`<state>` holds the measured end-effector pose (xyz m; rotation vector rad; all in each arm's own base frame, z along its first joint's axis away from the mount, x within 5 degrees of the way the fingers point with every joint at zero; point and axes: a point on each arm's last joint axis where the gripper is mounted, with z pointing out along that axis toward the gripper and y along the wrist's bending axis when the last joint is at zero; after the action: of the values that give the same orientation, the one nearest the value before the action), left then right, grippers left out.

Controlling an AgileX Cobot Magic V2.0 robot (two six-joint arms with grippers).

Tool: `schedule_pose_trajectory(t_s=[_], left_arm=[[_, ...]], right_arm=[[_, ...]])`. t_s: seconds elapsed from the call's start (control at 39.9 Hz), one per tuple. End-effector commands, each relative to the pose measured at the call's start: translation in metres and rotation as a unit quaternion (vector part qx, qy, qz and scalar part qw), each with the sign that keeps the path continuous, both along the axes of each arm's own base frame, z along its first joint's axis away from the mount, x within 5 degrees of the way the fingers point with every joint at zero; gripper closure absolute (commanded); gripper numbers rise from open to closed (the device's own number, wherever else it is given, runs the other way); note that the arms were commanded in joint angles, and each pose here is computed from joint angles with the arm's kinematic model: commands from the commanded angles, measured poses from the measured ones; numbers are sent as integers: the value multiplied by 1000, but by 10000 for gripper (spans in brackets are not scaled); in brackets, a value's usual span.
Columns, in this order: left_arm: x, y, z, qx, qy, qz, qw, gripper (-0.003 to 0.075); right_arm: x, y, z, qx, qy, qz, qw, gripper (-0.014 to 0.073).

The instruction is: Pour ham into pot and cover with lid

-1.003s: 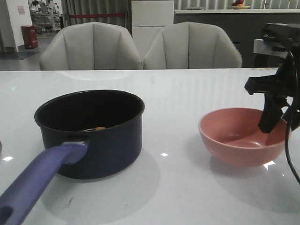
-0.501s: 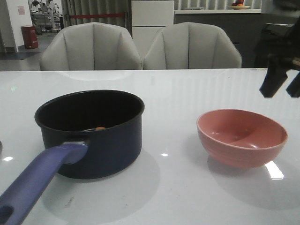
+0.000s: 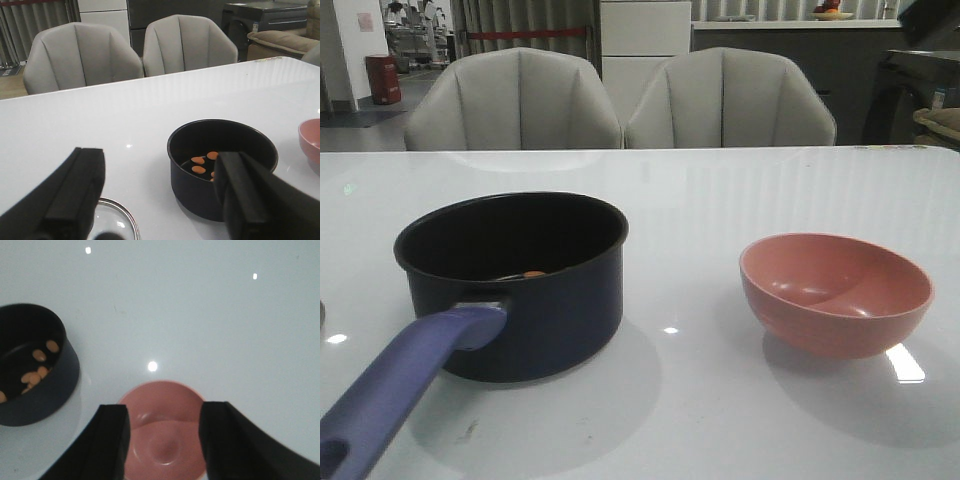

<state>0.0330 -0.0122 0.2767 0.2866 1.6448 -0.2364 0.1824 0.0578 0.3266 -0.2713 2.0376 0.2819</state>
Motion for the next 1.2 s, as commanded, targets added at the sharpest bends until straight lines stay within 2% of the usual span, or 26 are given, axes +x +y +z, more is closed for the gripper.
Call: schedule_pose_trajectory(t_s=[0.0, 0.13, 0.3, 0.5, 0.65, 0.75, 0.93, 1.18], left_arm=[[0, 0, 15, -20, -43, -4, 999, 218], [0, 0, 15, -20, -43, -4, 999, 218], [0, 0, 15, -20, -43, -4, 999, 218], [0, 0, 16, -22, -49, -3, 999, 218], [0, 0, 17, -24, -55, -3, 998, 218], [0, 0, 17, -24, -55, -3, 998, 218], [0, 0, 17, -24, -55, -3, 998, 218], [5, -2, 16, -14, -41, -2, 999, 215]], right_arm=[[-26, -8, 18, 24, -118, -8, 993, 159], [-70, -21, 16, 47, -194, -12, 980, 159], [-106, -33, -14, 64, -249, -19, 966, 159], [-111, -36, -54, 61, -245, -25, 967, 159], [-109, -36, -61, 62, -252, -31, 965, 163], [-109, -36, -61, 62, -251, -31, 965, 236], [-109, -36, -63, 60, -242, -29, 968, 468], [-109, -36, -63, 60, -243, -29, 968, 455]])
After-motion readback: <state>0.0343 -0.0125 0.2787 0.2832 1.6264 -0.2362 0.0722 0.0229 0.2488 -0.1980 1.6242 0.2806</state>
